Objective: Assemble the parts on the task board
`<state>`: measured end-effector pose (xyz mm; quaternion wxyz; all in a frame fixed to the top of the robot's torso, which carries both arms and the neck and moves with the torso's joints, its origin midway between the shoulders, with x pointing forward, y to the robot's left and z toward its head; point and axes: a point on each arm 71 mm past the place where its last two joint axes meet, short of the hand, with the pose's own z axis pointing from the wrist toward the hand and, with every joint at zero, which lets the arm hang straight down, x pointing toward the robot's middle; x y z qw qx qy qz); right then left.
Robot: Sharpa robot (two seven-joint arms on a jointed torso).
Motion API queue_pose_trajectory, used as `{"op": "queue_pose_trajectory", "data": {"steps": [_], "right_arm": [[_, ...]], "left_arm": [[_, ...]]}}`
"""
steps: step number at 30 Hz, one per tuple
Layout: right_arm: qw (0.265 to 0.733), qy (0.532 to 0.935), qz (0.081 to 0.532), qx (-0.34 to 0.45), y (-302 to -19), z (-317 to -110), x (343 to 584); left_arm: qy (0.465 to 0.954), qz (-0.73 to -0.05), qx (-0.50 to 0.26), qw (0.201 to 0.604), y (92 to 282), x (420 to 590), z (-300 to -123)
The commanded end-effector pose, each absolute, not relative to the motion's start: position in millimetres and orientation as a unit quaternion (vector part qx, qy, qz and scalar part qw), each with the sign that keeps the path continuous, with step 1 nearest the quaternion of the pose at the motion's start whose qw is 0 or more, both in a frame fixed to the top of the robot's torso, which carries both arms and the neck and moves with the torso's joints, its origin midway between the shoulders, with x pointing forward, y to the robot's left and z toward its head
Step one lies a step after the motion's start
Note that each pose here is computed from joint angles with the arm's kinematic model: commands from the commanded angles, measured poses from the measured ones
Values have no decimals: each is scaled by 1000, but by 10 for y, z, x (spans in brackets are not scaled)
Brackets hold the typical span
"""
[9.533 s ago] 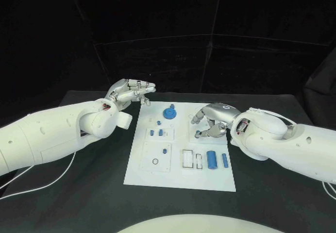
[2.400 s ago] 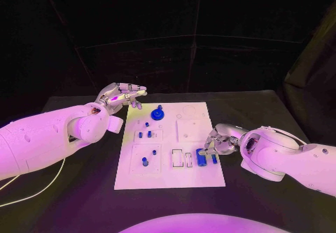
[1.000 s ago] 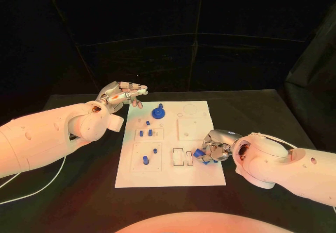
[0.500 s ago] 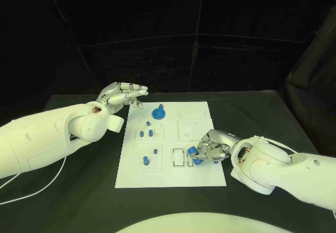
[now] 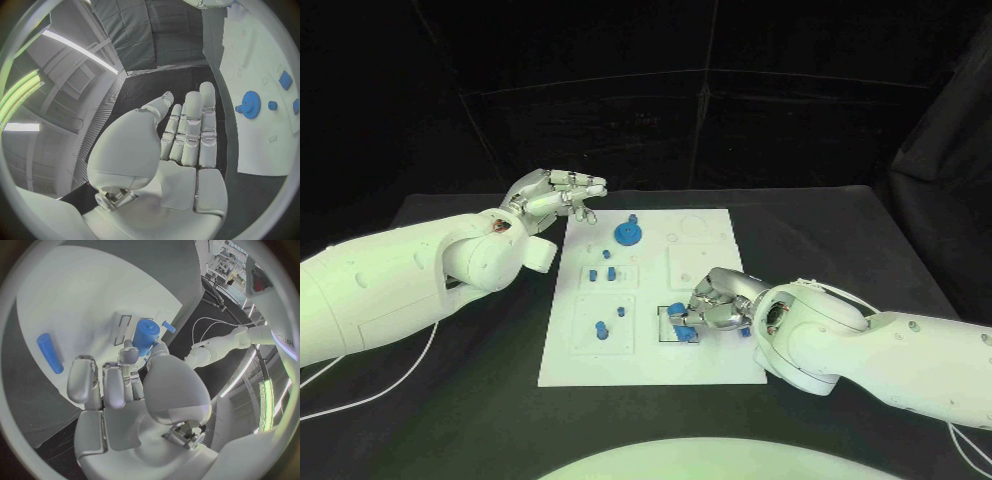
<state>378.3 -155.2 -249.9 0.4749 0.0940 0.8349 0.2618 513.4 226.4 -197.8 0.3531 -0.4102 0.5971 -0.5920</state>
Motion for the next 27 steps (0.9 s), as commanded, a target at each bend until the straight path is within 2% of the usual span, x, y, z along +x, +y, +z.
{"op": "queue_pose_trajectory", "data": {"steps": [1,27], "right_arm": [[467,839,261,97,-1513,-2509,3792],[480,842,239,61,-1455,-2525,3823]], "left_arm": [[596,-597,-408,348,2244,5133,-1965],[597,-597,-408,347,2245,5136,-1967]]}}
